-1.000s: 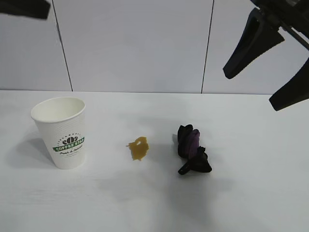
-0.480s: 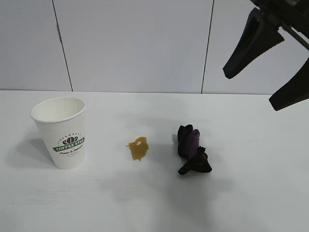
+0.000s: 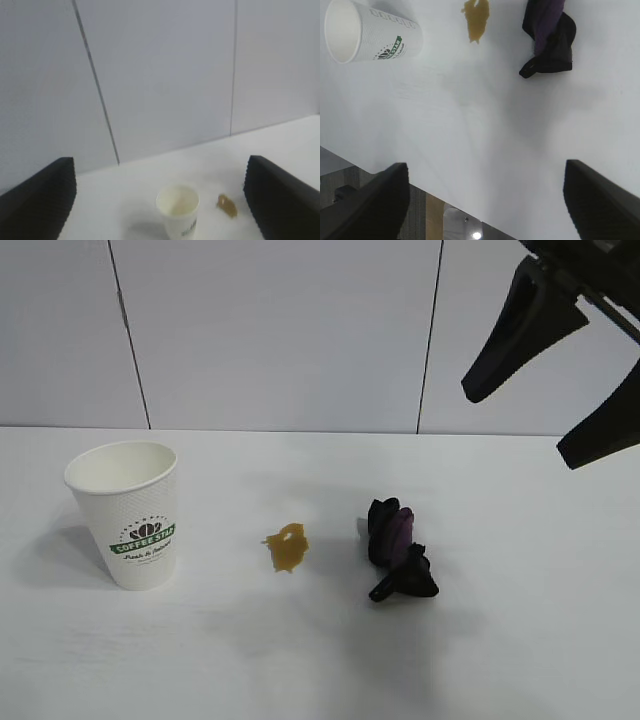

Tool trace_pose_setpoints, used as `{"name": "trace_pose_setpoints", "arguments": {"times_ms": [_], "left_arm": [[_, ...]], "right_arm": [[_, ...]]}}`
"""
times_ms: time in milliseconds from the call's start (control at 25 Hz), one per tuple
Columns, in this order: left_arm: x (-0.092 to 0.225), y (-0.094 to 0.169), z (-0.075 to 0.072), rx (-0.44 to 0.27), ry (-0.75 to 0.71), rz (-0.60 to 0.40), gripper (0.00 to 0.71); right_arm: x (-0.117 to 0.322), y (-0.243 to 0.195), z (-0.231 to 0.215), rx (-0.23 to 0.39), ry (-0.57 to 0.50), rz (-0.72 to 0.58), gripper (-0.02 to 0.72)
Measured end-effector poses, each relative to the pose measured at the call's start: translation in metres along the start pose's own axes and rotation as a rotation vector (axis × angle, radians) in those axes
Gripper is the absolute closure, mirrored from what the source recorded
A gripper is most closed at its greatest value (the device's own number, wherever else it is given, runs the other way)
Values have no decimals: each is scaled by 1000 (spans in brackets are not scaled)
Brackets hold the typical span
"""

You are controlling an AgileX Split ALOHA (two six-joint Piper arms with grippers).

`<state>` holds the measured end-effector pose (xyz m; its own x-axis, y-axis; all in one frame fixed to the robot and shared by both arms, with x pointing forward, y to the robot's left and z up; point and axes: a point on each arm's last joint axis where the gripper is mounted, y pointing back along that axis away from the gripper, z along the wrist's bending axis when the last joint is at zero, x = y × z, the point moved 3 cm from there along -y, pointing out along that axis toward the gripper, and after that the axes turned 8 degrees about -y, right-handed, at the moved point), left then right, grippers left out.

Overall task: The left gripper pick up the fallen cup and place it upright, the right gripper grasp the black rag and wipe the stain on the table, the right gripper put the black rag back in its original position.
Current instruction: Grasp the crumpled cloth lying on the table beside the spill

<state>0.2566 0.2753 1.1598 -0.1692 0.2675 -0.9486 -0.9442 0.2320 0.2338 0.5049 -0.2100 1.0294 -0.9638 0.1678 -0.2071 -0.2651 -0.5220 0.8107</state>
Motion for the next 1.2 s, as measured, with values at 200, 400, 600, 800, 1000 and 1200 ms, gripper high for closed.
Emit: {"name": "trace_pose_setpoints", "arguments": {"times_ms": [200,400,600,800,1000,1200], "left_arm": [[40,4,8,-80,75,312,74],[65,-12,4,-55,109,418,79],[99,-28,-2,-35,130,502,100],[114,-28,-1,-81,105,449,106],[125,-19,-3,-137,111,367,107],[131,-19,-3,-153,138,358,107]], "right_arm": [[0,0,0,0,0,-4,126],[-1,0,0,0,1,-7,126],[-1,0,0,0,4,-7,126],[-1,0,0,0,4,-7,126],[-1,0,0,0,4,-7,126],[-1,0,0,0,4,-7,126]]}}
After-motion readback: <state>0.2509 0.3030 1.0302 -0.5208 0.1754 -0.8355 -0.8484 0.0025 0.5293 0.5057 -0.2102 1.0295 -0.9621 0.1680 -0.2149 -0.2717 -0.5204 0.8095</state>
